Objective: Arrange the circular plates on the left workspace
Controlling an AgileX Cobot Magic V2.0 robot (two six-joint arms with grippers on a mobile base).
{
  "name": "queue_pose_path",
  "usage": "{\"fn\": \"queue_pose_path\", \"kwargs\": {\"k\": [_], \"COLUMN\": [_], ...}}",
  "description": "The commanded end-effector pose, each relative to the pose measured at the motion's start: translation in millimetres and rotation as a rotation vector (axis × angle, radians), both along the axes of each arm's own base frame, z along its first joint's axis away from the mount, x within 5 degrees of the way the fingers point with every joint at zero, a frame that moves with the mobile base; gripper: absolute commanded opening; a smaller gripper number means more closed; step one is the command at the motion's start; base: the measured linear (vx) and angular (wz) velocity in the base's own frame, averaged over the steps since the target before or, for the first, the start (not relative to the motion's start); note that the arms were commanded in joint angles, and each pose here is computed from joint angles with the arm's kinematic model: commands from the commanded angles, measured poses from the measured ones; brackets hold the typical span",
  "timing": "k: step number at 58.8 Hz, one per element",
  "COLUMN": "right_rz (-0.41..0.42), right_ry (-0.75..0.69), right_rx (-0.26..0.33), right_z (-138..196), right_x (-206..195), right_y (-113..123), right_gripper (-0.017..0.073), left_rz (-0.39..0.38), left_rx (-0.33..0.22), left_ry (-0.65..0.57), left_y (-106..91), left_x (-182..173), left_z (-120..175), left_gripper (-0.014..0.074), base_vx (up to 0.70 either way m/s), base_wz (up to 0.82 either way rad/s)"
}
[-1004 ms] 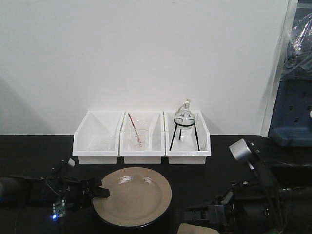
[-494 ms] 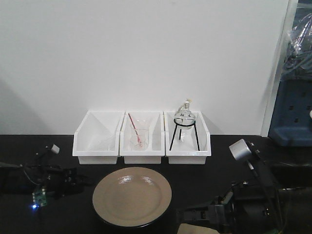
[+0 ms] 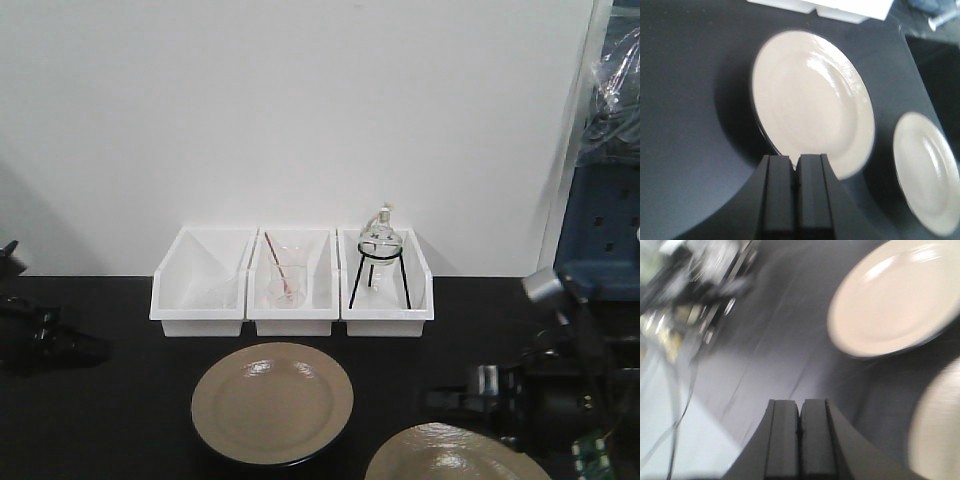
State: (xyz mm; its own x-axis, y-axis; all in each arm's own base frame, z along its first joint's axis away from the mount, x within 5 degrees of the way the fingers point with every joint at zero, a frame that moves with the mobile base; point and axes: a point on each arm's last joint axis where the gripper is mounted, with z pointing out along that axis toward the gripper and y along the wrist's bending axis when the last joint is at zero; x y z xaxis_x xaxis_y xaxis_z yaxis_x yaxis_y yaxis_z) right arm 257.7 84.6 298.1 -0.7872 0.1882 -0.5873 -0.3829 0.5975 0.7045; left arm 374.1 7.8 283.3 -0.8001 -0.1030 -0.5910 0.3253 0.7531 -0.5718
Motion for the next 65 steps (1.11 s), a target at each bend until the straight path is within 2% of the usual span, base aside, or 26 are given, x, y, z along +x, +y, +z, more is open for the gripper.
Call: {"fn": "queue_pose_path", "kwargs": {"k": [1, 6, 7, 9, 15, 20, 23, 29, 35, 41, 48, 54, 58, 65], "right_rz": [-0.088, -0.166, -0.250, -0.298, -0.406, -0.449, -0.459, -0.455, -0.445, -0.407, -0.328, -0.303, -0.301, -0.280], "right_ry": [-0.030, -0.008, 0.017, 0.035, 0.103, 0.156, 0.181, 0.236, 0.294, 0.350, 0.371, 0.399, 0.412, 0.429], "right_rx": [0.086, 0.118, 0.111, 0.086, -0.007, -0.052, -0.061, -0.035, -0.011, 0.012, -0.001, -0.016, -0.021, -0.017], "right_z": [21, 20, 13, 8, -12, -28, -37, -53, -70, -89, -108, -121, -128, -135], "right_x": [4, 5, 3, 2, 0, 5, 9, 15, 21, 26, 35, 42, 46, 52], "right_y": [-31, -71, -110, -127, -162, -174, -177, -182, -185, -184, -174, -164, -159, -147], "right_gripper": [-0.0010, -0.0009, -0.0008, -0.0008, -0.0008, -0.0008, -0.0006, 0.0016, 0.0092, 0.0223, 0.0427, 0.0535, 0.0558, 0.0543], "left_rz": [-0.001, -0.003, 0.002, -0.002, -0.004, 0.015, 0.031, 0.048, 0.056, 0.073, 0.084, 0.084, 0.084, 0.085], "left_rx": [-0.016, -0.004, -0.003, -0.002, -0.002, -0.010, -0.021, -0.032, -0.025, -0.017, -0.013, -0.015, -0.015, -0.015], "left_ry": [-0.089, -0.121, -0.143, -0.153, -0.180, -0.181, -0.181, -0.186, -0.197, -0.205, -0.198, -0.186, -0.184, -0.184], "left_y": [-6.8, -10.7, -15.3, -17.3, -23.4, -27.1, -29.5, -33.9, -36.6, -37.7, -37.9, -38.2, -38.2, -38.0], "left_x": [-25, -45, -68, -77, -104, -125, -137, -159, -175, -186, -190, -191, -191, -191], "left_z": [36, 41, 45, 45, 41, 35, 31, 25, 21, 16, 11, 8, 7, 7], "left_gripper": [-0.0006, -0.0003, -0.0003, -0.0003, -0.0003, -0.0003, -0.0003, -0.0003, -0.0003, -0.0003, -0.0003, -0.0003, -0.0001, 0.0000], "base_vx": [0.00, 0.00, 0.00, 0.00, 0.00, 0.00, 0.00, 0.00, 0.00, 0.00, 0.00, 0.00, 0.00, 0.00], "base_wz": [0.00, 0.00, 0.00, 0.00, 0.00, 0.00, 0.00, 0.00, 0.00, 0.00, 0.00, 0.00, 0.00, 0.00]}}
